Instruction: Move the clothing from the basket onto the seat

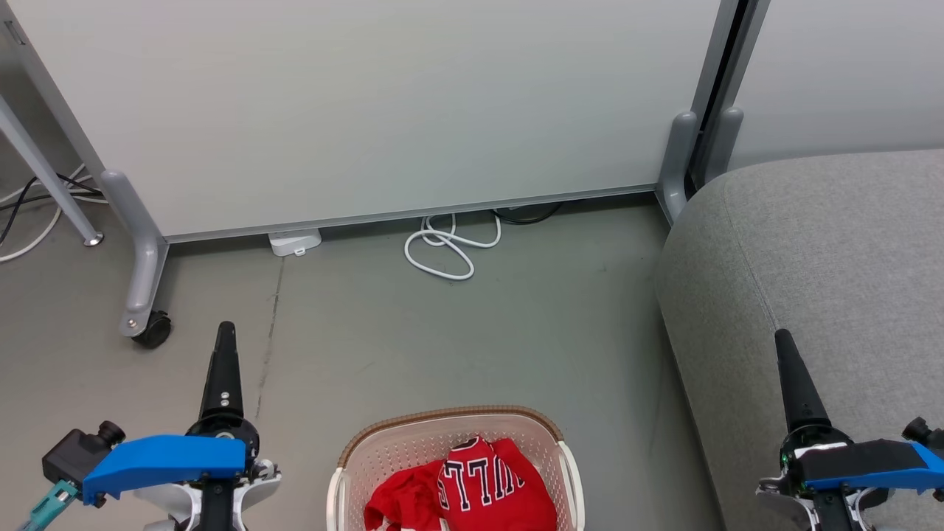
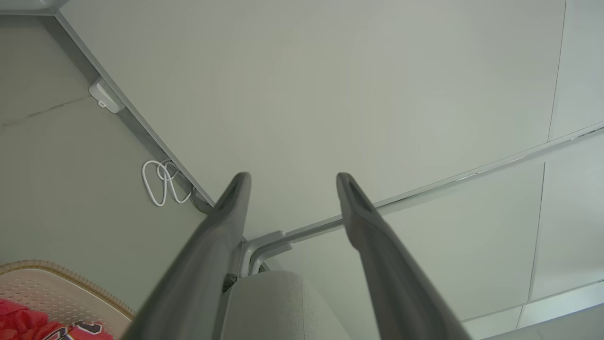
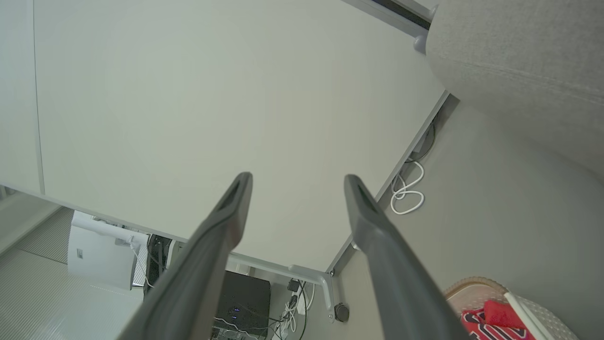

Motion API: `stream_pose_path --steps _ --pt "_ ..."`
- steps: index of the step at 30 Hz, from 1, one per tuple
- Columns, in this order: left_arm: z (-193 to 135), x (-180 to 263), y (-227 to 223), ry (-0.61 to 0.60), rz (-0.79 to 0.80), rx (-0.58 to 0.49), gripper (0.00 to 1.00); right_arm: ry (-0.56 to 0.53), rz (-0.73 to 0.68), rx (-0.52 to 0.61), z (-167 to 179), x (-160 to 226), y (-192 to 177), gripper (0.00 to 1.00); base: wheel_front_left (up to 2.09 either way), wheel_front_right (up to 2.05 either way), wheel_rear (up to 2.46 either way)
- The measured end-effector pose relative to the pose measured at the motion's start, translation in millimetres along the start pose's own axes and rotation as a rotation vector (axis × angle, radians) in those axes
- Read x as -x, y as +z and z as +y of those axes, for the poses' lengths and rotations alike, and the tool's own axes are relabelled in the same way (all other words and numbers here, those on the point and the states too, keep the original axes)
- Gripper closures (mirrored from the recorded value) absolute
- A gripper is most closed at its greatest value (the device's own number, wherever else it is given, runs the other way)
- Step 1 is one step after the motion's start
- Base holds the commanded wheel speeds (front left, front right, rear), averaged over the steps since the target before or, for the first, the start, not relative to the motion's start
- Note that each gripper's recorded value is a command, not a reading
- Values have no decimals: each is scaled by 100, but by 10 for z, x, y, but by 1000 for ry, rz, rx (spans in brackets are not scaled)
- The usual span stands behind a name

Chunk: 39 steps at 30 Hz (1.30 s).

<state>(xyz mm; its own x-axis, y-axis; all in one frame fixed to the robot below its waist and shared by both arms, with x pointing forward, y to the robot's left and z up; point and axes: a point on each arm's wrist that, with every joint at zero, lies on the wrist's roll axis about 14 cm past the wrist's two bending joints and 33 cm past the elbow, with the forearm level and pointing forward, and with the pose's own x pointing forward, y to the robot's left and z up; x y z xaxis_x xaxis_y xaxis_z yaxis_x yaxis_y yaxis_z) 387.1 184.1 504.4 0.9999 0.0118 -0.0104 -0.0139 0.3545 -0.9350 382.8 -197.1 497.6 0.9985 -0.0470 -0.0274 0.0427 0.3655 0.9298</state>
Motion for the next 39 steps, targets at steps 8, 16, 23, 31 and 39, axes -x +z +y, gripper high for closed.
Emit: stream_pose_path --steps 8,16,23,31,39 --pt "-135 -40 -73 -35 13 -177 0 52 2 154 156 -30 -43 0 0 0 0" --pt "-205 -49 -177 -53 30 -361 0 79 8 300 219 -33 -97 0 0 0 0" --pt "-203 -58 -280 -53 49 -523 0 90 12 429 225 -38 -135 0 0 0 0" --pt "-245 -71 -362 -76 55 -661 0 105 20 555 228 -42 -189 0 0 0 0" --pt "-279 -81 -412 -105 57 -779 0 117 30 659 216 -57 -243 0 0 0 0"
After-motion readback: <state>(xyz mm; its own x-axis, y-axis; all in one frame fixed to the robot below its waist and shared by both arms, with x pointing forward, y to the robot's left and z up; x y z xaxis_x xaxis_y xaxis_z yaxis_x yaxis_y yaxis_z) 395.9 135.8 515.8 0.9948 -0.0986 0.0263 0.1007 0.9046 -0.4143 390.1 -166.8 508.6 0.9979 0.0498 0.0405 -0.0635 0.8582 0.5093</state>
